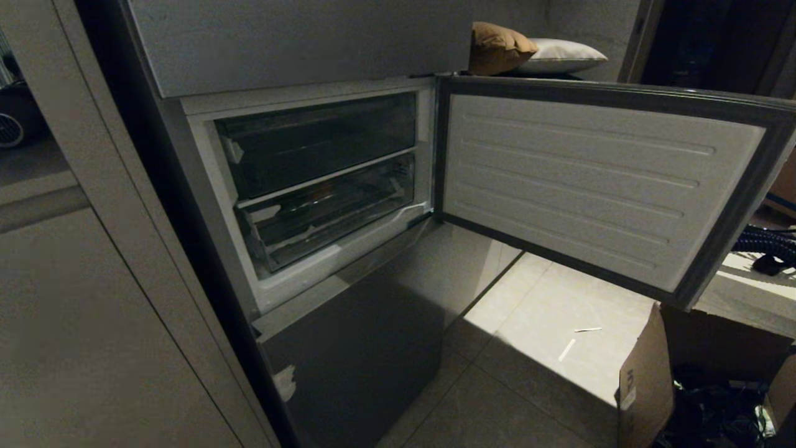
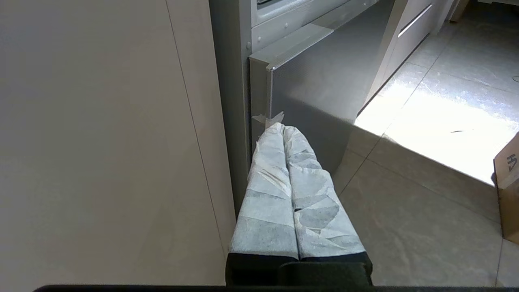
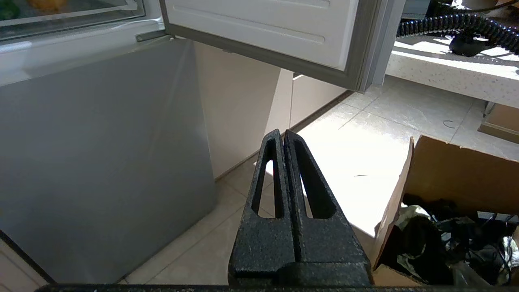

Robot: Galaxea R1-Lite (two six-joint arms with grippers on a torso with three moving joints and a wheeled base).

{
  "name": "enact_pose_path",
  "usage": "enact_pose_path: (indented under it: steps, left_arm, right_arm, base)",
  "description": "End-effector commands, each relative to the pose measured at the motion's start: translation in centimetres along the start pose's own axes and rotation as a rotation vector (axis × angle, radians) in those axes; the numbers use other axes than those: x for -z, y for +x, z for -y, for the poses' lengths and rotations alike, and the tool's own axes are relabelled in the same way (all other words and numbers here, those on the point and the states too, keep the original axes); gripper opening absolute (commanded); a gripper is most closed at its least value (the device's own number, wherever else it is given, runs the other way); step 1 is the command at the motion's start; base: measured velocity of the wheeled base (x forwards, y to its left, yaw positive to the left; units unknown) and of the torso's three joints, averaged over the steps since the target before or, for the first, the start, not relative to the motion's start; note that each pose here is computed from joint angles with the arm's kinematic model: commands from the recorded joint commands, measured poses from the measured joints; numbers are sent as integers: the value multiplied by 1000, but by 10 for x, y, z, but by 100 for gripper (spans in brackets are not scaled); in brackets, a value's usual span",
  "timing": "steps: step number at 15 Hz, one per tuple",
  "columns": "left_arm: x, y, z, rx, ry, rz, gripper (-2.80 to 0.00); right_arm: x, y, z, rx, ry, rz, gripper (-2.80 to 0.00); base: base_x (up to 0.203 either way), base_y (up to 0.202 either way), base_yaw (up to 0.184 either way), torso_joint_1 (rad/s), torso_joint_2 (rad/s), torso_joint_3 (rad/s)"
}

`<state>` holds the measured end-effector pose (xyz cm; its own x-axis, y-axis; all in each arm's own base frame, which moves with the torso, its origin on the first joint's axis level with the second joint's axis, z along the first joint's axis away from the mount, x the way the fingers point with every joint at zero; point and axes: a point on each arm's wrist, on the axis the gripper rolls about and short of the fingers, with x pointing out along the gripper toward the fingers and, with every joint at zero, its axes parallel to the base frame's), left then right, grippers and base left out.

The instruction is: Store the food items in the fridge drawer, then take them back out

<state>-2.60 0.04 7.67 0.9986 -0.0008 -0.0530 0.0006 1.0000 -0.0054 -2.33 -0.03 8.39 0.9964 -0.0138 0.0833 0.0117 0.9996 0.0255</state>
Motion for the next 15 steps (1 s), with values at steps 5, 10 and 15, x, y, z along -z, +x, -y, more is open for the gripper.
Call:
enact_pose_path:
  steps: [5,10,15]
  left_arm:
    - [0,0,0,-1,0,-1,-280]
    - [0,0,0,-1,0,-1,-280]
    - [0,0,0,-1,0,-1,-280]
  right_arm:
    - [9,2,0,1,0,-31,-280]
    - [9,2,0,1,0,-31,-280]
    - [9,2,0,1,0,-31,-280]
  base:
    - [0,-3,58,2,11,5]
    - [1,-10,176,1,3,4]
    - [2,-9,180,1,5,5]
